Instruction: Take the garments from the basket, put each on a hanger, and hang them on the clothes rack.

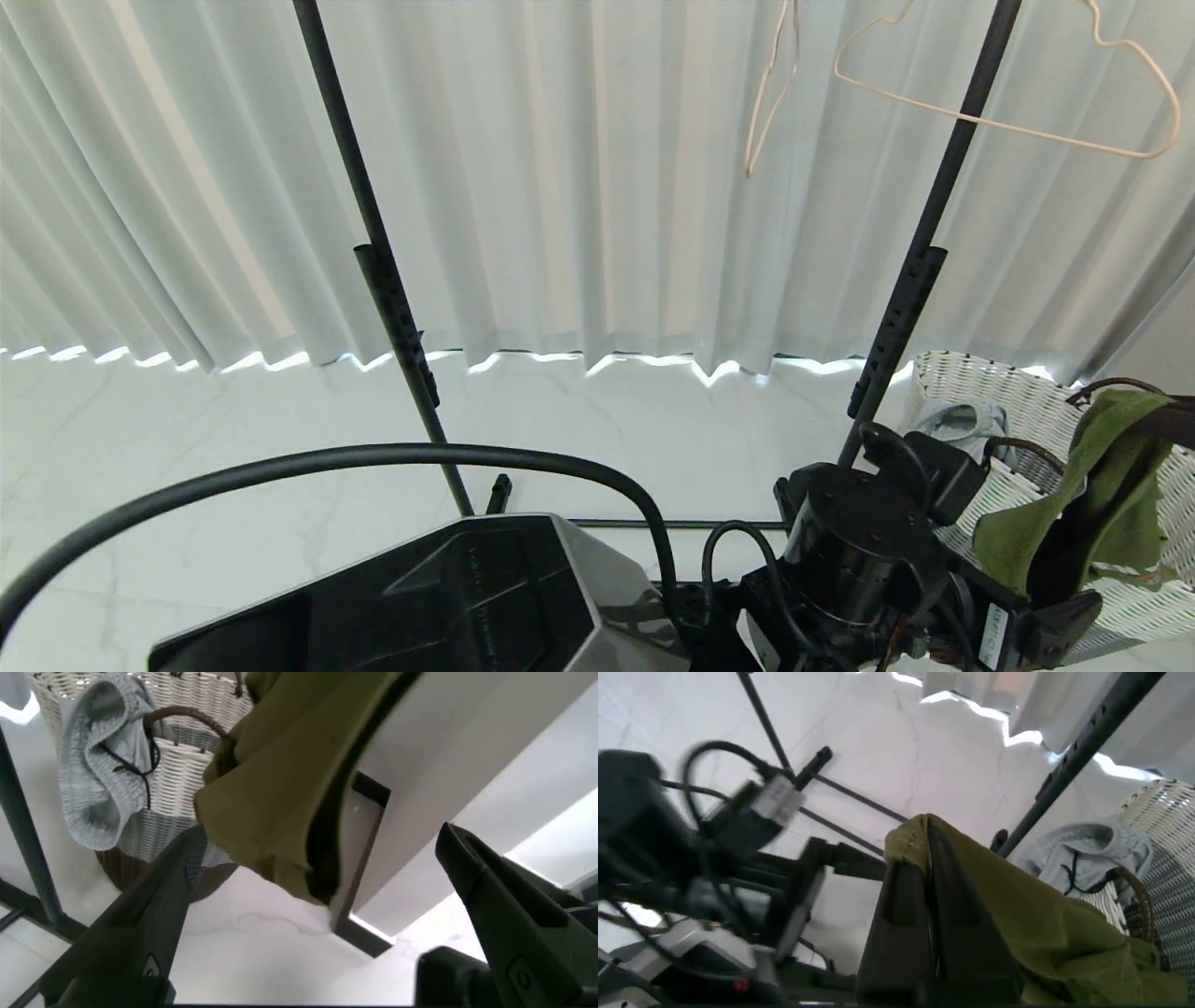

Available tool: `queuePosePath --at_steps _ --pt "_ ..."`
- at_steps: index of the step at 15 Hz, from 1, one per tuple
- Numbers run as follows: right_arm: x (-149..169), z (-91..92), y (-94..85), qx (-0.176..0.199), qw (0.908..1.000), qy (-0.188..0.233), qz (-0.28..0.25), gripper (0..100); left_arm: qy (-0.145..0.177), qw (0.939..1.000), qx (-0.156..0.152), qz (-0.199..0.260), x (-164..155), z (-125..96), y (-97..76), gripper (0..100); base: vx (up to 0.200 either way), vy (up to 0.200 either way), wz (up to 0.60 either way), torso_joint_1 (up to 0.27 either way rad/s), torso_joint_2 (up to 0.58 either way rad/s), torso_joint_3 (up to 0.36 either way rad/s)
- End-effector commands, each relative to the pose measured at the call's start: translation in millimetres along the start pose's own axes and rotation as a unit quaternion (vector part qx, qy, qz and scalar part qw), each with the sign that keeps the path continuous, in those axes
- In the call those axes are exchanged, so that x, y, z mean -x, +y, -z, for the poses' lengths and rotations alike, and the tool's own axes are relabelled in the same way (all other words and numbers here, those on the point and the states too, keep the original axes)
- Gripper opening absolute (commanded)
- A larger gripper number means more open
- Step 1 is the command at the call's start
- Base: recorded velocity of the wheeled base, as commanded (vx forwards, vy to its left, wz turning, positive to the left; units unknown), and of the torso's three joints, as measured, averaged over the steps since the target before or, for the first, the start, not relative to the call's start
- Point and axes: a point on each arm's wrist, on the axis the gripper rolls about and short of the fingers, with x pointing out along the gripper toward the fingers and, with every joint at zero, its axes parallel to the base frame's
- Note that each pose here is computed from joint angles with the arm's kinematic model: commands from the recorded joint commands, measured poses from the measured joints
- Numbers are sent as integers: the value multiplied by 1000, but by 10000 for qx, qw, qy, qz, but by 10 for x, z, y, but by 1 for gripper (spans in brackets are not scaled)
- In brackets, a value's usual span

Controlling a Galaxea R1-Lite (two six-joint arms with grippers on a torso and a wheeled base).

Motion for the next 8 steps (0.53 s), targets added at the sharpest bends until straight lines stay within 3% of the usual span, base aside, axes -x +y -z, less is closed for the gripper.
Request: queuePosePath --at_steps 1,4,8 --pt "21 0 20 28 10000 -34 -53 0 76 9999 5 -94 -118 162 141 100 0 0 0 0 0 0" --pt "65 6 53 60 9999 -84 -129 0 73 9998 8 -164 -223 270 265 100 0 0 0 0 0 0" --pt "63 5 121 31 9990 -92 -431 0 154 9996 -148 -187 -255 368 304 100 0 0 0 0 0 0"
